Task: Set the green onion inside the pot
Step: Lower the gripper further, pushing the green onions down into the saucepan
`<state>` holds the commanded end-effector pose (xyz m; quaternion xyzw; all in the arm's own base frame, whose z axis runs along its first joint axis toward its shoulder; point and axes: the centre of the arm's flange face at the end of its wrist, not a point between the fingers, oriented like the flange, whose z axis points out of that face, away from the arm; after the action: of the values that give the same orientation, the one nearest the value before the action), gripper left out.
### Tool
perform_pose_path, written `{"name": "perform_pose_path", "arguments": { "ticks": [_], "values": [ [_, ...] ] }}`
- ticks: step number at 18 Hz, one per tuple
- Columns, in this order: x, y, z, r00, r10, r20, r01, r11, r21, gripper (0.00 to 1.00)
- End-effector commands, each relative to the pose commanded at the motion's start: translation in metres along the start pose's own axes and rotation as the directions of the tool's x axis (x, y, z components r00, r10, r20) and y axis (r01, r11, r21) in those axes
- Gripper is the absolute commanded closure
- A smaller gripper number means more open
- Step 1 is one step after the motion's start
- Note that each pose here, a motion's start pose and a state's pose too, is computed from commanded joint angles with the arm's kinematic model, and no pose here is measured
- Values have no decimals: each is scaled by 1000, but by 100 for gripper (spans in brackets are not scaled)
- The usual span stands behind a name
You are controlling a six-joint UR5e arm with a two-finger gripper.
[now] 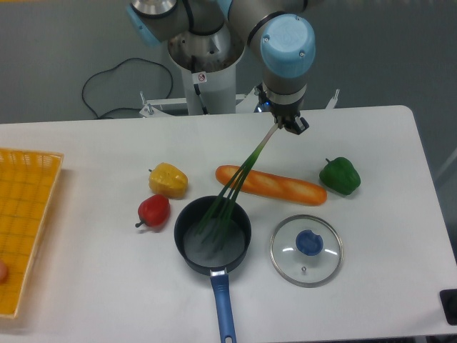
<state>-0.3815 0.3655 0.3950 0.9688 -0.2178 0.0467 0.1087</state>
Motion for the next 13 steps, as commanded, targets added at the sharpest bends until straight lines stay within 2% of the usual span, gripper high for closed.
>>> {"name": "perform_pose_path", "arguments": {
  "ticks": [13],
  "values": [
    [-16,-32,10,999,-34,1,34,999,-28,97]
  ]
}}
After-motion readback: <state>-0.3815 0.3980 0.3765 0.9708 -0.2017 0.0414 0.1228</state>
